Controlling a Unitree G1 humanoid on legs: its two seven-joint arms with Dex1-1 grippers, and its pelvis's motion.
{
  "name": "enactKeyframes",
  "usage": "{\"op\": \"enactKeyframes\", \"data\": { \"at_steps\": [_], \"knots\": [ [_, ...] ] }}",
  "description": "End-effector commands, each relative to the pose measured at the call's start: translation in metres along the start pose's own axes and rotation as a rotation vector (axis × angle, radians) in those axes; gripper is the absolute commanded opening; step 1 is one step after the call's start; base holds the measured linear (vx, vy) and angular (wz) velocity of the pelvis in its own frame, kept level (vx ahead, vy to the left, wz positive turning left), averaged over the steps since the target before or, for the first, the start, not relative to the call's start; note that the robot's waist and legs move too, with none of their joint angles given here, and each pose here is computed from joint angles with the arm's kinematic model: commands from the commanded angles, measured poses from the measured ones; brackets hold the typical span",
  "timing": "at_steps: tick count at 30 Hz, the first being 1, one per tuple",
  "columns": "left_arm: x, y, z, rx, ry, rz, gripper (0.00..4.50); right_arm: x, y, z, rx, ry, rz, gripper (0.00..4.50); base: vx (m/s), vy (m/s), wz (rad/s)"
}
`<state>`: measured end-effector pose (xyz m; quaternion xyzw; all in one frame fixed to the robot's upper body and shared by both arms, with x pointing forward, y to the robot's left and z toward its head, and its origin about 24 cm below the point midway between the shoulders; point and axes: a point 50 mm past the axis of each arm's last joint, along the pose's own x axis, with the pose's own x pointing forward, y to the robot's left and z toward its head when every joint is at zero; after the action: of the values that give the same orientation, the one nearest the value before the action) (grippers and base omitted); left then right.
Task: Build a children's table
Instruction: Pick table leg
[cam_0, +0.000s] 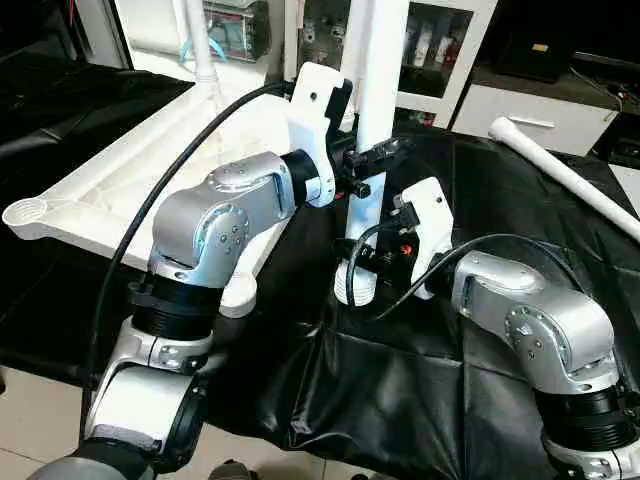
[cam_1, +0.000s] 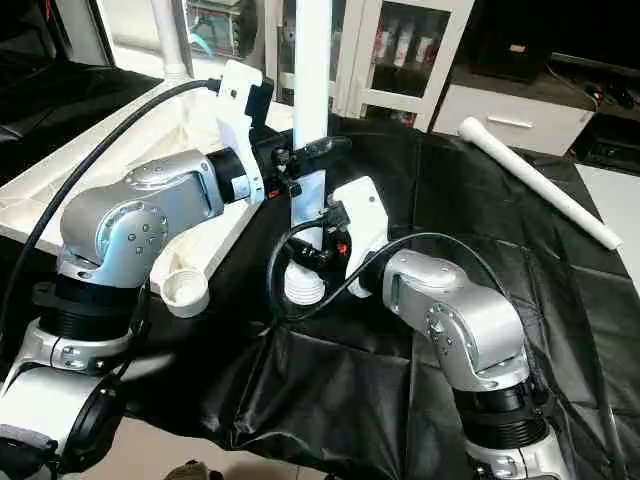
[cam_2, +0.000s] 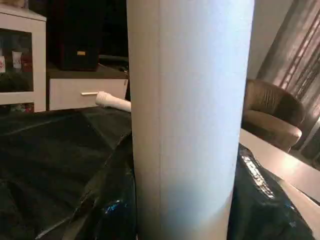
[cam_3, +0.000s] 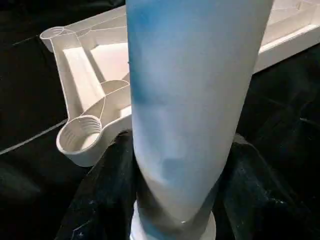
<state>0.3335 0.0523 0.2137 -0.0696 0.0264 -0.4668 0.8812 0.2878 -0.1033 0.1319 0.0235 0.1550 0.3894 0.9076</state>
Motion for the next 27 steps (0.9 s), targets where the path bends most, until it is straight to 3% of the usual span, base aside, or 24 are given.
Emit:
{"op": "enactKeyframes", "data": {
  "at_steps": [1, 12, 15, 18, 19, 27],
  "knots": [
    [0.003, -0.008, 0.01, 0.047, -0.023, -0.03, 1.79, -0.001, 0.0, 0.0, 0.004, 0.013, 0.021, 1.91, 0.0, 0.0, 0.0],
    [0.002, -0.007, 0.013, 0.075, -0.017, -0.011, 1.79, -0.002, -0.004, -0.003, -0.004, 0.016, 0.001, 1.86, 0.0, 0.0, 0.0],
    [-0.001, -0.005, 0.011, 0.064, -0.012, -0.005, 2.49, -0.003, -0.006, 0.006, -0.007, -0.044, -0.006, 1.86, 0.0, 0.0, 0.0],
    [-0.005, -0.004, 0.006, 0.023, 0.001, -0.02, 2.58, -0.007, -0.008, 0.022, 0.002, -0.142, -0.012, 1.86, 0.0, 0.0, 0.0],
    [-0.007, -0.004, 0.005, 0.013, 0.001, -0.023, 2.83, -0.009, -0.009, 0.026, 0.006, -0.169, -0.017, 1.86, 0.0, 0.0, 0.0],
    [-0.018, 0.0, 0.008, 0.002, -0.025, -0.033, 3.36, -0.022, -0.025, 0.038, 0.025, -0.27, -0.124, 1.86, 0.0, 0.0, 0.0]
  ]
}}
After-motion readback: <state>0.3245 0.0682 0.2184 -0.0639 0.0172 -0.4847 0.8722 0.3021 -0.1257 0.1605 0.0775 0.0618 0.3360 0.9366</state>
